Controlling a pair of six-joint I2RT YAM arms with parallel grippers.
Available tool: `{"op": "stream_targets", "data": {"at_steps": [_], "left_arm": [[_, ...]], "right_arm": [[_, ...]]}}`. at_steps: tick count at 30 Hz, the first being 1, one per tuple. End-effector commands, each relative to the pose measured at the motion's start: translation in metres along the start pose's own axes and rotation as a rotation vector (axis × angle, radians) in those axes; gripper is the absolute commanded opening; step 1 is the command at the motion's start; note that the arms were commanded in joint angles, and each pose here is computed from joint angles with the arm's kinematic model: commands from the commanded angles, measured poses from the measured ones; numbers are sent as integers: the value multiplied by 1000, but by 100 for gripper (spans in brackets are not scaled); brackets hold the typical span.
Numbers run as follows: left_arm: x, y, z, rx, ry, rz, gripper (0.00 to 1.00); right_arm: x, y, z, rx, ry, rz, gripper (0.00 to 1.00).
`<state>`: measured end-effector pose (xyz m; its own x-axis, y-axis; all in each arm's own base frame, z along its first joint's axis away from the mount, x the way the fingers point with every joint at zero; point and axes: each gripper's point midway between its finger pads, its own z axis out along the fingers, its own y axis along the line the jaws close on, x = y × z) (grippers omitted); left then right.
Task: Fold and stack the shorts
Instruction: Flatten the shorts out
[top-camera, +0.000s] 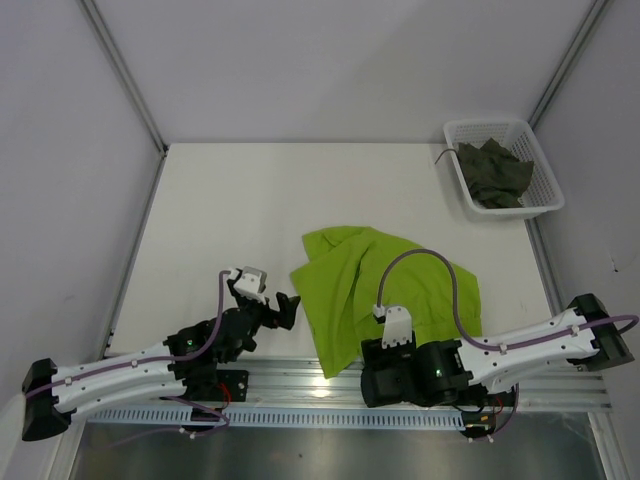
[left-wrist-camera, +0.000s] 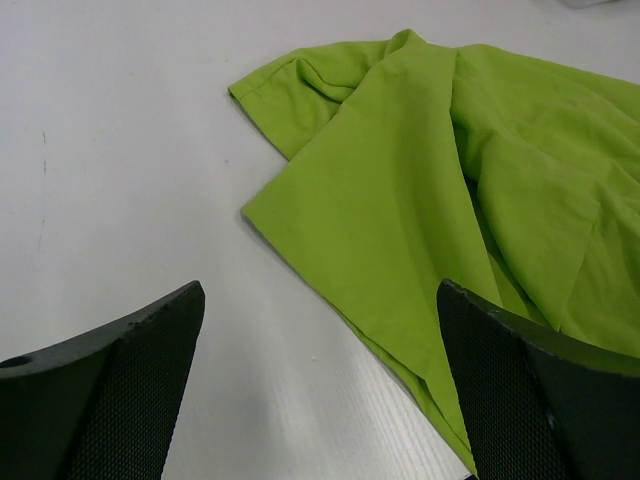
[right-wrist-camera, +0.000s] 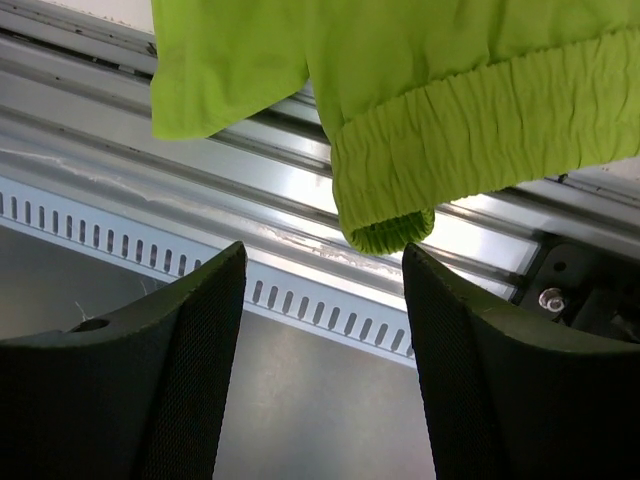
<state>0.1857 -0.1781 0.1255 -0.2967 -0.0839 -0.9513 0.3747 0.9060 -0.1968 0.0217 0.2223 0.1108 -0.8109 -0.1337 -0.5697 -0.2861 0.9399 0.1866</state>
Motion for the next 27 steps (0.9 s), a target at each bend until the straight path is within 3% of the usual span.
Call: {"op": "stream_targets", "data": {"at_steps": [1,10,19,21,22,24,26,27], "left_arm": [[-13,-7,0,23,-24,-24,99],[-11,-8,1,28,-17,-16,99],[-9,-13,6,37,-15,-1,99],[-9,-12,7,30,-14,5,99],[-8,-13,7,28,-11,9,99],[-7,-13,7,29,-8,11,99],[-6,-12,7,28,-7,11,99],[-7,-12,6,31,-9,9,99]], "right_arm": [[-2,-3,-5,22,-30,96,66],[21,-24,20,51,5,140,66],[18,-19,56,-92,18,192,63],[8,-28,68,-63,21,219,52],[1,-25,70,-85,11,236,34],[-18,-29,79,-100,-9,250,12],[-40,-31,77,-141,-48,239,0],[-55,-31,75,-159,-73,261,0]]}}
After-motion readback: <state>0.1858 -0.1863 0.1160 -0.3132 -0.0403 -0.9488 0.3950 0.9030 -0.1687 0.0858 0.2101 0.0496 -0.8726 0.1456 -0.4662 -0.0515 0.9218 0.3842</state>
